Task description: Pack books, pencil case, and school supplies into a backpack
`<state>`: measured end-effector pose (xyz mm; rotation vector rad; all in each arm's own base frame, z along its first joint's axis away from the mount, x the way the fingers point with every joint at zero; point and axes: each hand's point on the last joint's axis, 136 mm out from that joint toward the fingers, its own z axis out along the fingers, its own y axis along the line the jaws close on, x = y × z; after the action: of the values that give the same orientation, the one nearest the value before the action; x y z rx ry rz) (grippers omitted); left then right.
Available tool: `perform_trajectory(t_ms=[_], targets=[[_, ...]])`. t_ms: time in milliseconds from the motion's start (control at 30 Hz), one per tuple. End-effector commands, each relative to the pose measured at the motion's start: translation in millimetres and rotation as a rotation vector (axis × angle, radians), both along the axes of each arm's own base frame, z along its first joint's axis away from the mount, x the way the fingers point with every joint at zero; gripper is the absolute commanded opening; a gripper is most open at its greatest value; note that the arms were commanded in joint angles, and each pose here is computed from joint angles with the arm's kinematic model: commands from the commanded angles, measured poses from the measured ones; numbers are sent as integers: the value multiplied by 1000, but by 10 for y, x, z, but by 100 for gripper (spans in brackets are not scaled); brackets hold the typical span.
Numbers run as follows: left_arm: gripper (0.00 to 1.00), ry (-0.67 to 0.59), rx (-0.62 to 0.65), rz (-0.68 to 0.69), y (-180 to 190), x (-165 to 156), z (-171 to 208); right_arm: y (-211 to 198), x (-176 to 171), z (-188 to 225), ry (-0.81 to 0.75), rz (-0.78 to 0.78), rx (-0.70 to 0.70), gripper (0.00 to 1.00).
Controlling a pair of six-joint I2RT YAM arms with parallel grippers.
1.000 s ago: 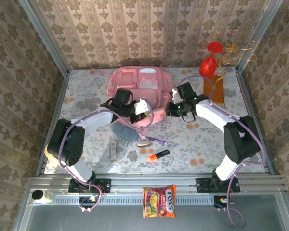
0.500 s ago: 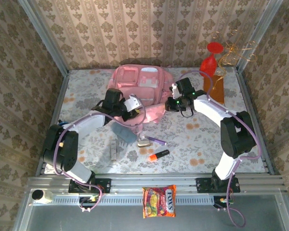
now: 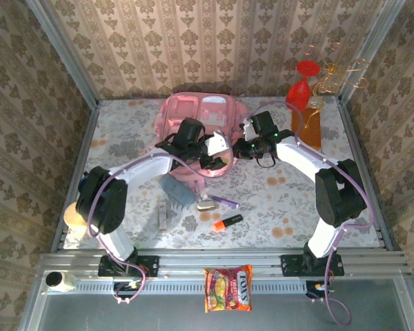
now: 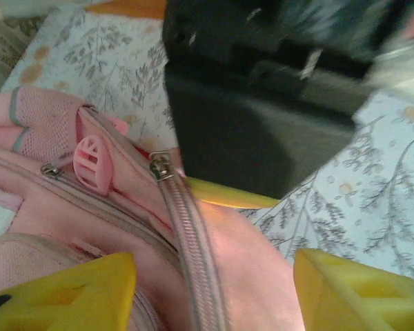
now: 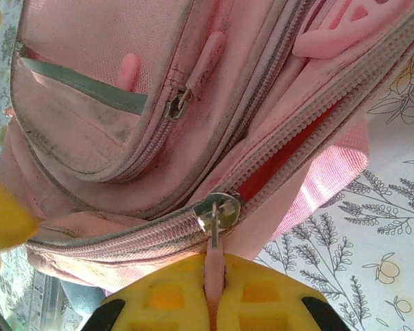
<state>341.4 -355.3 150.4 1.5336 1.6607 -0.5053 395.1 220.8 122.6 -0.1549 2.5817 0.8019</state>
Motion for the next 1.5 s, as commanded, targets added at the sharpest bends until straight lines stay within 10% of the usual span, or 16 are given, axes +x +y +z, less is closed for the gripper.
perform_trajectory(t_ms=[0, 433, 1467], targets=[[59, 55, 99, 1, 62, 4, -266, 114, -26, 202, -52, 41, 65, 0], [0, 23, 64, -53, 237, -48, -234, -409, 50, -74, 0, -75, -126, 0], [0, -97, -94, -112, 443, -71, 46, -1233, 789, -414, 55, -314, -220, 0]])
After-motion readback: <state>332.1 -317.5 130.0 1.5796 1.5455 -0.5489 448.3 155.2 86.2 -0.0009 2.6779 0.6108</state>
